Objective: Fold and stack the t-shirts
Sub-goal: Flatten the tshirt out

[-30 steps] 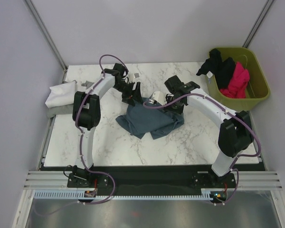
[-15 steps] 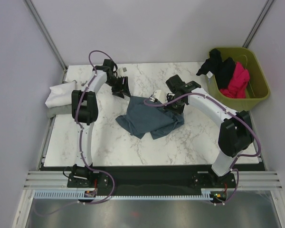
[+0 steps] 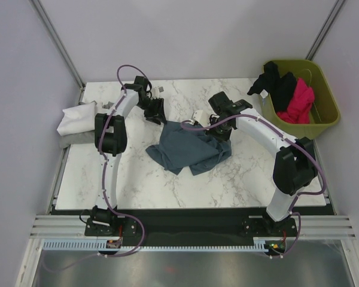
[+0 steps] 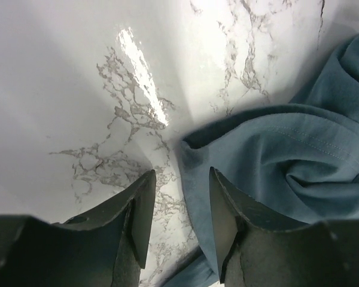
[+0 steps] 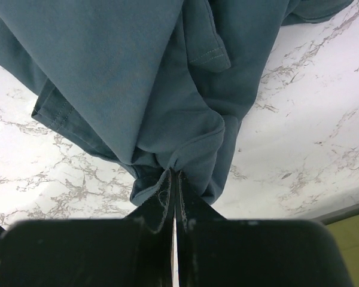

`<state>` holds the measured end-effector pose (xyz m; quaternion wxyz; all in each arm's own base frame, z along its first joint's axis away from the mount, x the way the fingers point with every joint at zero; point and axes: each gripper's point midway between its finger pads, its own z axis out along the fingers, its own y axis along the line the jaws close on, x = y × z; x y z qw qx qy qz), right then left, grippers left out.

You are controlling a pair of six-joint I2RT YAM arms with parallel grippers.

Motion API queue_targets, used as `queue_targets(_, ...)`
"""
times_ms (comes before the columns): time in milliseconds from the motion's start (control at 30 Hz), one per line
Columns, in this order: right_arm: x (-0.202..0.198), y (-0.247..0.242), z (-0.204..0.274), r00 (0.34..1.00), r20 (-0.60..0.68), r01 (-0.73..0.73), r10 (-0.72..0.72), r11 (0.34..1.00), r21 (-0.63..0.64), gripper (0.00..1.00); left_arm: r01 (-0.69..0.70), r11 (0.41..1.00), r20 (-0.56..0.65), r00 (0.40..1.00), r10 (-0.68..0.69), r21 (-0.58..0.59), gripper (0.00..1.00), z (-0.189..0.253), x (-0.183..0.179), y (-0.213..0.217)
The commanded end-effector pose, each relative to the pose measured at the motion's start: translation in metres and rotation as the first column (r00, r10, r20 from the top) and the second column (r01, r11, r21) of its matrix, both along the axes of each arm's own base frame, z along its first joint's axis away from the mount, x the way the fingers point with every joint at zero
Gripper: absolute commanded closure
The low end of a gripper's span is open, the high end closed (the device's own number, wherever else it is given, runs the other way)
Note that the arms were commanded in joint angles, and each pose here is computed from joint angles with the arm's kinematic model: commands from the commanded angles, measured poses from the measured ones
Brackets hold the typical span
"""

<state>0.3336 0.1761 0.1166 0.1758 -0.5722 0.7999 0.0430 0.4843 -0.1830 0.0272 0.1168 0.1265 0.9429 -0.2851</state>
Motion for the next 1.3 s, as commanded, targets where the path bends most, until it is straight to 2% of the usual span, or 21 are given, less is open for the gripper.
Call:
queue_targets(0,0.008,0.007,0.009,1.000,0.020,0.021,-0.022,0.999,0.036,0.99,0.051,0.998,0.012,0.999,-0.051,0.031,0.51,-0.027,0.003,-0.005)
queue_targets(167,0.008,0.007,0.010,1.000,0.023,0.019,-0.020,0.999,0.034,0.99,0.069,0.997,0.013,0.998,-0.069,0.017,0.58,-0.033,0.004,-0.010)
queue_targets(200,0.008,0.006,0.008,1.000,0.020,0.023,-0.024,0.999,0.029,0.99,0.075,0.997,0.014,0.997,-0.075,0.010,0.64,-0.033,0.004,-0.012)
queue_targets(300,0.009,0.005,0.008,0.999,0.022,0.027,-0.028,0.999,0.028,0.99,0.084,0.996,0.020,0.996,-0.083,-0.028,0.71,-0.023,0.003,-0.020)
queue_targets(433,0.011,0.005,0.007,0.999,0.026,0.031,-0.032,0.999,0.027,0.99,0.094,0.994,0.066,0.994,-0.090,-0.057,0.98,0.010,0.003,-0.026)
queue_targets(500,0.017,0.002,0.008,0.998,0.053,0.043,-0.044,0.999,0.017,1.00,0.092,0.994,0.096,0.992,-0.087,-0.050,0.98,0.027,0.003,-0.023)
queue_targets(533,0.021,0.001,0.008,0.996,0.067,0.057,-0.058,0.998,0.014,1.00,0.082,0.996,0.137,0.988,-0.076,-0.041,0.98,0.051,0.005,-0.021)
queue_targets(633,0.048,-0.009,0.023,0.973,0.160,0.161,-0.165,0.986,0.043,1.00,0.056,0.998,0.245,0.968,-0.052,-0.009,0.98,0.095,0.012,-0.010)
queue_targets(667,0.063,-0.016,0.030,0.954,0.190,0.219,-0.230,0.973,0.079,1.00,0.041,0.999,0.333,0.942,-0.043,0.011,0.98,0.134,0.015,-0.005)
queue_targets(767,0.102,-0.024,0.076,0.895,0.295,0.290,-0.333,0.940,0.181,1.00,-0.012,0.997,0.494,0.869,-0.029,0.079,0.98,0.194,0.022,0.012)
queue_targets(800,0.115,-0.038,0.087,0.863,0.329,0.337,-0.384,0.922,0.193,1.00,-0.033,0.996,0.579,0.815,-0.020,0.081,0.98,0.234,0.019,0.017)
queue_targets(900,0.150,-0.062,0.137,0.767,0.444,0.384,-0.463,0.886,0.262,1.00,-0.099,0.986,0.701,0.712,-0.025,0.135,0.98,0.291,0.013,0.038)
queue_targets(1033,0.175,-0.079,0.195,0.660,0.545,0.391,-0.517,0.856,0.338,1.00,-0.177,0.972,0.783,0.621,-0.013,0.157,0.98,0.338,0.001,0.063)
queue_targets(1200,0.166,-0.086,0.235,0.603,0.573,0.370,-0.555,0.831,0.416,1.00,-0.273,0.947,0.856,0.516,-0.004,0.169,0.98,0.386,-0.015,0.089)
queue_targets(1267,0.158,-0.085,0.236,0.601,0.563,0.366,-0.568,0.821,0.437,1.00,-0.289,0.943,0.879,0.476,-0.007,0.164,0.98,0.404,-0.025,0.095)
